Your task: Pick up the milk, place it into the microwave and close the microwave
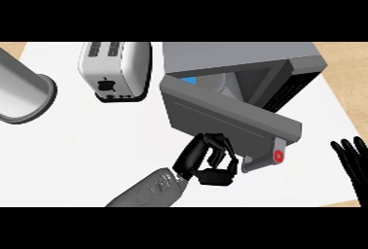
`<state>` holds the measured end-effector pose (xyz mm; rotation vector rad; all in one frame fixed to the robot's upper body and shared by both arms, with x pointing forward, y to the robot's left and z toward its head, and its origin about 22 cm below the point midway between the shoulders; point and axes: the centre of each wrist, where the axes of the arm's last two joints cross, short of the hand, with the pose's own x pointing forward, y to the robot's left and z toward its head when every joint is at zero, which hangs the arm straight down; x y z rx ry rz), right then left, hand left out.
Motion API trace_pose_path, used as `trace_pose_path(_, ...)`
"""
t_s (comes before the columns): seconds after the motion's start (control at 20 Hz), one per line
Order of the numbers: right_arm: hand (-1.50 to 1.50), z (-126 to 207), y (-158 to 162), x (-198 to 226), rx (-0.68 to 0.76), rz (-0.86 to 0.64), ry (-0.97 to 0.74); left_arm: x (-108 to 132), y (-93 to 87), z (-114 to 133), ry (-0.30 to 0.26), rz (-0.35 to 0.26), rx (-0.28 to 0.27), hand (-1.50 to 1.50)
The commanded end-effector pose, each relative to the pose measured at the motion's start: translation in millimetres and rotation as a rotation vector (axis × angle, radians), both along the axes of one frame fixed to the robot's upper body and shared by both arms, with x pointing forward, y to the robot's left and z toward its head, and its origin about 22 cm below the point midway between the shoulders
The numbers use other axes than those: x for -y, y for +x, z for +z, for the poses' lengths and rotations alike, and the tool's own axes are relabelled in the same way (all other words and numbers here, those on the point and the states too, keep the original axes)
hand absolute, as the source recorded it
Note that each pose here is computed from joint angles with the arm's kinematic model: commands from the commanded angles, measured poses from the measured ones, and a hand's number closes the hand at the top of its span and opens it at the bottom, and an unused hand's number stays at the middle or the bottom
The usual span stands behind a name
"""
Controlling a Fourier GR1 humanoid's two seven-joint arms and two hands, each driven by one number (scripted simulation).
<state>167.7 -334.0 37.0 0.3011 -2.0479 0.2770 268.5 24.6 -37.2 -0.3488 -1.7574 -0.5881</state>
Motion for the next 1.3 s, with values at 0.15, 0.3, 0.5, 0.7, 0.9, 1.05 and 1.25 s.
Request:
trace_pose_path(0.15, -1.50, 25.1, 8.2, 0.5, 0.026, 0.064, -0.052, 12.9, 16.8, 24.9, -0.089, 0.139, 0.047, 1.50)
trace_pose_path(0.3, -1.50, 38.1, 10.6, 4.6, 0.049, 0.084, -0.072, 14.6, 22.6, 34.5, -0.129, 0.246, 0.043, 1.50)
trace_pose_path(0.5, -1.50, 49.7, 18.2, 9.5, 0.085, 0.062, -0.074, 19.4, 32.3, 46.0, -0.140, 0.307, 0.032, 1.50)
trace_pose_path(0.7, -1.50, 66.8, 24.3, 17.2, 0.113, 0.066, -0.130, 20.5, 49.7, 57.3, -0.133, 0.363, 0.027, -1.50)
trace_pose_path(0.9, 1.50, 117.3, 31.7, 36.4, 0.289, -0.069, -0.375, 16.5, 59.6, 57.4, -0.120, 0.438, -0.023, -1.50)
trace_pose_path(1.05, 1.50, 130.1, 36.9, 36.5, 0.331, -0.107, -0.416, 20.7, 61.7, 71.4, -0.195, 0.464, -0.014, -1.50)
trace_pose_path(1.25, 1.50, 136.8, 40.5, 39.8, 0.347, -0.133, -0.455, 19.2, 62.6, 70.4, -0.222, 0.495, -0.019, -1.50)
